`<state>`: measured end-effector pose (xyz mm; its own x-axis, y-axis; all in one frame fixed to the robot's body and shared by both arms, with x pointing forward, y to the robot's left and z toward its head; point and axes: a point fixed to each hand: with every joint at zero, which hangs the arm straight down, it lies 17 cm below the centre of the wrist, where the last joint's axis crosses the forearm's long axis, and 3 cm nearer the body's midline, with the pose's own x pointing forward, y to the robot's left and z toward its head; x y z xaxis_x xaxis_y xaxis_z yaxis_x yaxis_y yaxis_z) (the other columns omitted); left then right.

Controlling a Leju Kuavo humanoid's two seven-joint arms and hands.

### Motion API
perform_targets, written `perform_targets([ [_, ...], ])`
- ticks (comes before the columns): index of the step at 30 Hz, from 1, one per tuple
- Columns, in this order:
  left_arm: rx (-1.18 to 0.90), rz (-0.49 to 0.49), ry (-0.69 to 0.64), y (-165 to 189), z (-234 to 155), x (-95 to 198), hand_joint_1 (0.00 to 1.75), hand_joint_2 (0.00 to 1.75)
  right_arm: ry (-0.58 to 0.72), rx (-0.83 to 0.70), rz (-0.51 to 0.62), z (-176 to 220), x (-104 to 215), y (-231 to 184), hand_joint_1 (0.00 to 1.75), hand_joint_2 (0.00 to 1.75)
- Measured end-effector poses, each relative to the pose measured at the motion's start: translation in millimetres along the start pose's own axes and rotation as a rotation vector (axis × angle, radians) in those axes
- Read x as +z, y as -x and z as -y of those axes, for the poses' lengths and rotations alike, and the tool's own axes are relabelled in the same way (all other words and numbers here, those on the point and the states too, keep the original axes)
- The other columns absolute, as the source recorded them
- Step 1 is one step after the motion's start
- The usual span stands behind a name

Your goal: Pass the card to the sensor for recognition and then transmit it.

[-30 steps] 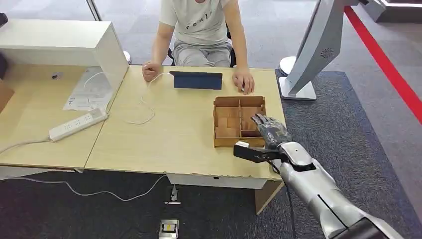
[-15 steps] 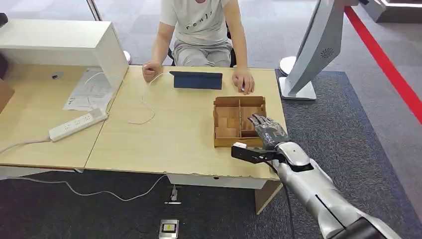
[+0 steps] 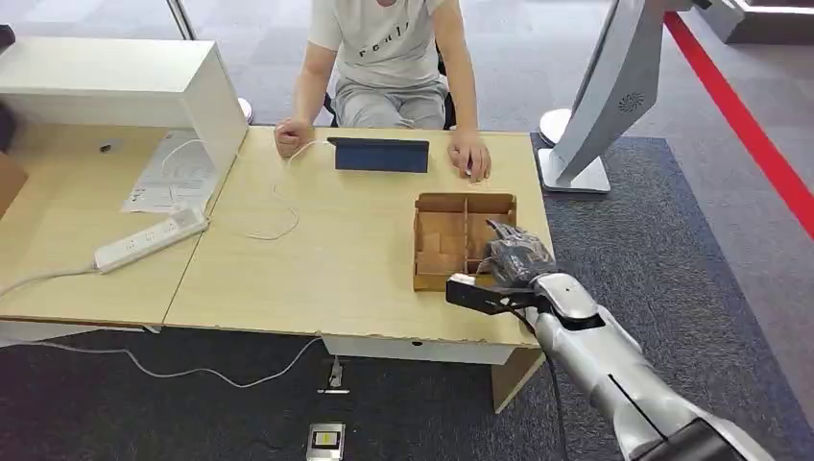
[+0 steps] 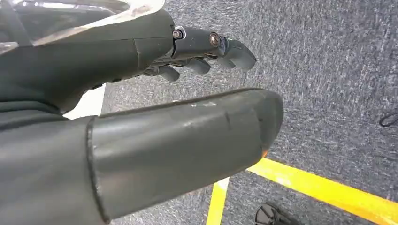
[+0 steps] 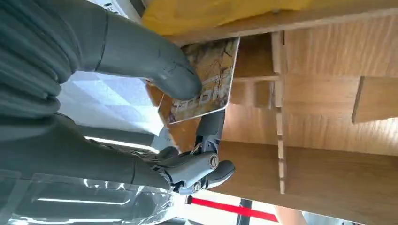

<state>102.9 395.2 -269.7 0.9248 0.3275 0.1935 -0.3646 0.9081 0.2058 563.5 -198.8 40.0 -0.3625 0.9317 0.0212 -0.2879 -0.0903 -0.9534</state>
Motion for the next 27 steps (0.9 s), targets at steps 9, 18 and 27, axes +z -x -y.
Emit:
perform_targets([
  [9, -0.008, 0.0, 0.003, 0, 1, 0, 0.0, 0.0, -0.002, -0.008, -0.002, -2, 1, 1, 1.75, 1.75],
  [18, -0.013, -0.003, 0.004, 1, 1, 0, 0.0, 0.0, 0.0, -0.028, -0.004, -8, 3, 1, 1.75, 1.75],
  [27, -0.011, -0.007, -0.004, 2, -1, 0, 0.0, 0.0, 0.013, -0.042, 0.015, -11, 4, -5, 1.75, 1.75],
])
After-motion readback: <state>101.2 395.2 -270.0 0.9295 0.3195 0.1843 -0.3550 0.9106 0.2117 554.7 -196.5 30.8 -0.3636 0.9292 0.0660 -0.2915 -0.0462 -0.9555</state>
